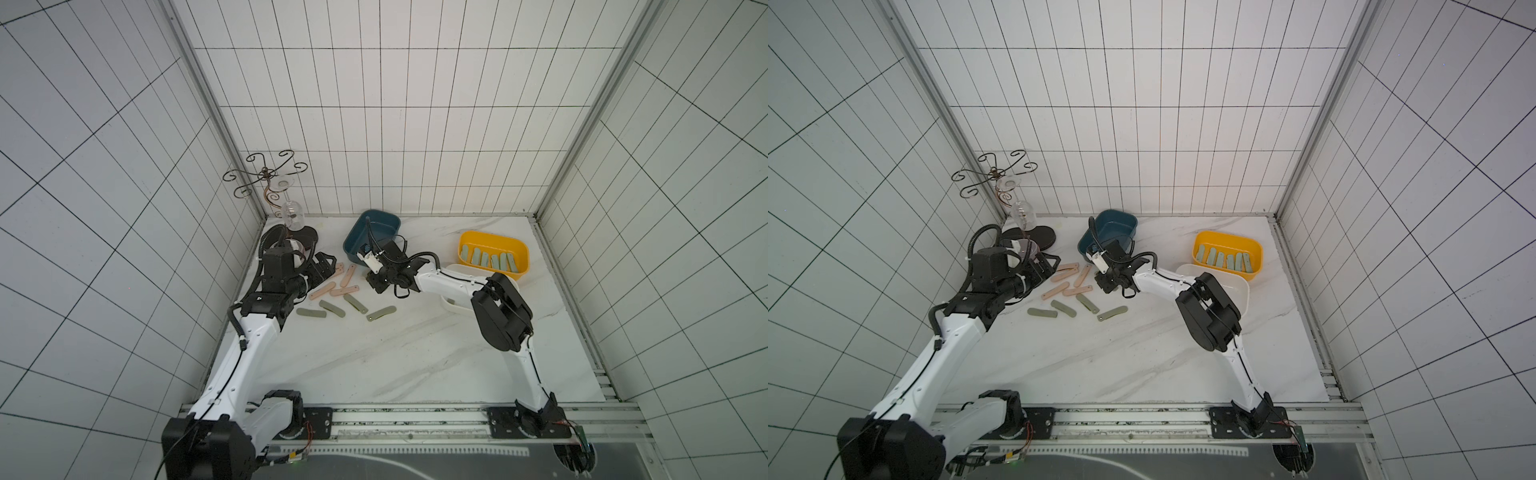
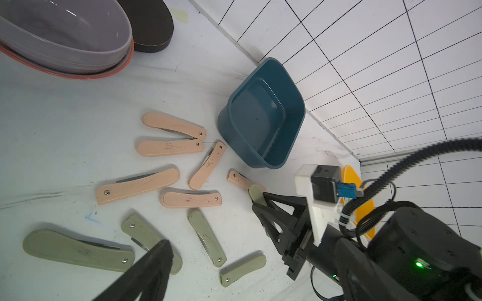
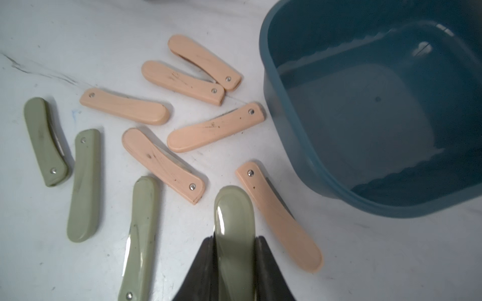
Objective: Place the fruit knives into the storage box by color
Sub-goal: Pick up the fruit knife from the center of the board, then place the fruit knife in the storage box.
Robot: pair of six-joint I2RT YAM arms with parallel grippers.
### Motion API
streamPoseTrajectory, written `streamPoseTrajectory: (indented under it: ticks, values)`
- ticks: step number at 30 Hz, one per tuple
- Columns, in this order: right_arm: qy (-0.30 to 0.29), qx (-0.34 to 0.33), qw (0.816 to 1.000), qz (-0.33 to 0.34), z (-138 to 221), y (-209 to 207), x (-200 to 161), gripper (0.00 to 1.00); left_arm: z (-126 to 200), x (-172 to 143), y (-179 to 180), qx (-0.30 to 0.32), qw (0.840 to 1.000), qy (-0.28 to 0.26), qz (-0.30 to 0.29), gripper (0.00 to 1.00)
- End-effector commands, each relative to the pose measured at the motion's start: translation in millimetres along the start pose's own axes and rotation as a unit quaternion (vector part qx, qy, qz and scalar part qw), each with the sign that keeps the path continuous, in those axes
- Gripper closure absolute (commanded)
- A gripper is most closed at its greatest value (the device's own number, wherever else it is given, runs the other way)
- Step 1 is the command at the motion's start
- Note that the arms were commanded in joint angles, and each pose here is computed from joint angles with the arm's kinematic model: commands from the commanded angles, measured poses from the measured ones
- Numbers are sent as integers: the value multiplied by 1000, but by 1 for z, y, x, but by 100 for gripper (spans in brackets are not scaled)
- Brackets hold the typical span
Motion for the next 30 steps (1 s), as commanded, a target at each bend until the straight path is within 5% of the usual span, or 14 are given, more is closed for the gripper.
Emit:
streamPoseTrajectory:
  ticks: [1, 17, 30]
  values:
    - [2, -12, 1000, -7, 18, -4, -5, 75, 3, 4, -5, -9, 1000, -10, -4, 3]
    - [-35, -116, 985, -122, 127, -88, -46, 75, 1, 1, -16, -26, 1000, 2, -9, 3]
    - [-35, -201, 931, -304, 191, -136, -152, 75, -7, -11, -32, -36, 999, 24, -24, 3]
Point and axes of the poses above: each gripper's point midway between its finger pads, its own z axis back along the fingers, its own y axis along the line the jaws close on, x = y × z, the point moved 7 cm from there along z, back along the fingers, and after that the axes turned 6 degrees about z, right-handed, at the moved point
